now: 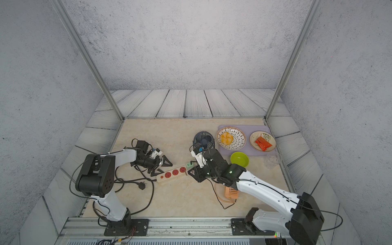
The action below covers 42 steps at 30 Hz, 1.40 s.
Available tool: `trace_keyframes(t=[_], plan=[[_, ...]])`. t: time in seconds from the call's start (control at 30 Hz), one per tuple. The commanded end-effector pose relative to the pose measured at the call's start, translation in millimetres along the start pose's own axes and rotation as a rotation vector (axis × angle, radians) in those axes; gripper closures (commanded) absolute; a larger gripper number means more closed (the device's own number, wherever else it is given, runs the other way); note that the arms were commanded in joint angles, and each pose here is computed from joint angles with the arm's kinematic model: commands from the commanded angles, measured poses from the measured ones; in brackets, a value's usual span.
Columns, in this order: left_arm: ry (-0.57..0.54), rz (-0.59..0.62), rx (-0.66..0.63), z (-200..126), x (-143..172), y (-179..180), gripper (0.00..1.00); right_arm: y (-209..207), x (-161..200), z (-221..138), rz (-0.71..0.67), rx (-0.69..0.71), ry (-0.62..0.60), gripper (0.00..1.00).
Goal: Plug the desk fan into the power strip
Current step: Adjust the socket at the center of the board, then insert the plug into the socket.
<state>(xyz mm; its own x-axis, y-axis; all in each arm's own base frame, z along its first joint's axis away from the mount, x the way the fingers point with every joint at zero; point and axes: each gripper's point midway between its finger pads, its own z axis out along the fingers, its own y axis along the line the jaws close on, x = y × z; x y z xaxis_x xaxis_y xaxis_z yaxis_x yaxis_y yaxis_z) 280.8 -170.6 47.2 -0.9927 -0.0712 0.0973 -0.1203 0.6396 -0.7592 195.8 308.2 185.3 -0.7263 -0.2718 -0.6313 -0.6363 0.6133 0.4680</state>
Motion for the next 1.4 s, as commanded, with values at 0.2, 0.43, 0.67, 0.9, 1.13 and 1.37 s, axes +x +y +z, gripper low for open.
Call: trace_keyframes(t=[0.2,0.43,0.67,0.9,1.13,1.37], plan=[[-0.132,0.04,-0.035,-36.3,-8.5,-14.9,0.0,3.2,21.3,47.7,0.051,0.147,0.317,1.0],[-0.431,0.124,-0.179,-114.0,-43.6,-3.7,0.0,-2.9,14.2,71.5,0.092,0.282,0.479,1.0],[-0.628,0.131,-0.31,-176.1,-49.7,17.4,0.0,-6.6,0.8,105.2,0.089,0.315,0.517,1.0],[-0.675,0.103,-0.269,-193.6,-53.0,16.1,0.0,-12.7,-8.2,131.2,0.067,0.333,0.515,1.0],[-0.68,0.076,-0.244,-194.8,-53.3,20.9,0.0,-23.0,-6.6,138.0,0.018,0.365,0.521,1.0],[-0.678,0.063,-0.232,-194.2,-54.7,22.6,0.0,-24.6,-0.2,145.1,0.036,0.356,0.533,1.0]])
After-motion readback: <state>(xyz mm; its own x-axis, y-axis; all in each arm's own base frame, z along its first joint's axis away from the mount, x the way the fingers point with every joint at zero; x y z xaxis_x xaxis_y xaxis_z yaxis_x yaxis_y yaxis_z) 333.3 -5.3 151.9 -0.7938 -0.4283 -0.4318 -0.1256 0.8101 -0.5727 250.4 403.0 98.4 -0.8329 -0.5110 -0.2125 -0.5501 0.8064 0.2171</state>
